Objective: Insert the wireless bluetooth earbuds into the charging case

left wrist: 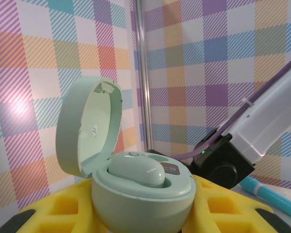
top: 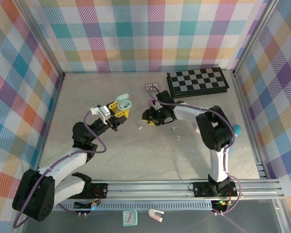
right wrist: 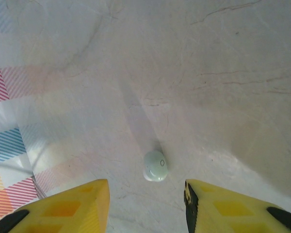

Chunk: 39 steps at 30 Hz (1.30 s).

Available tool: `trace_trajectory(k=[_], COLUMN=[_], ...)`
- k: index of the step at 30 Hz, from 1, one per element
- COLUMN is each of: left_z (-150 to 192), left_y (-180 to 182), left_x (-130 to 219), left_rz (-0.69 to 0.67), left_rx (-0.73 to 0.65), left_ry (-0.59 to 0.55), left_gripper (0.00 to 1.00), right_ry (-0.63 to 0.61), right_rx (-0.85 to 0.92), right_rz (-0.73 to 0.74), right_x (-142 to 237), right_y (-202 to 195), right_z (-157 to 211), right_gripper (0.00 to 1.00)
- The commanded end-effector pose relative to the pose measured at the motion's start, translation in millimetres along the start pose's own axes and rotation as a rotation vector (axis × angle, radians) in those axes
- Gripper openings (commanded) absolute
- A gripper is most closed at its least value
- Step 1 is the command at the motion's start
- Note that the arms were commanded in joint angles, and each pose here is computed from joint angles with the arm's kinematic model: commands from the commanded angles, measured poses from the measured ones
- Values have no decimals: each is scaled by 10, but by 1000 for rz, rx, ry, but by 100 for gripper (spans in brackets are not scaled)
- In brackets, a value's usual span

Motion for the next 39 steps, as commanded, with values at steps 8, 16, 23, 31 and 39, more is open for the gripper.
trace_trajectory(k=[8, 16, 23, 31, 39], left_z=[-89, -73, -64, -63, -59], left_y=[-30, -34, -38, -32, -29], left_x=[-40, -47, -42, -49, -52], left_rz=[36, 41, 42, 41, 39], left_rx=[1, 2, 2, 2, 2], left_ry=[-14, -10, -5, -3, -2], left_gripper=[33, 33, 33, 33, 33], right_ry=[80, 106, 115, 137, 145], right_rx=[27, 68, 85, 100, 107], right_rz=[-26, 51, 77, 74, 65], right_x=[-236, -377, -419, -436, -446], right_y=[82, 76, 59, 84, 101], right_z=[-4, 57, 108, 193, 224], right_gripper=[40, 41, 41, 41, 39])
Point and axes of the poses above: each hand's point on the last joint's axis, 136 mm out from that joint toward the fingers, its own x axis back along the fingers, its own y axis along the line the jaws close on, z = x × y, the point moved 5 cm from there along x, back along the fingers, and after that the axes turned 2 degrees about -x, right-handed, at the moved point
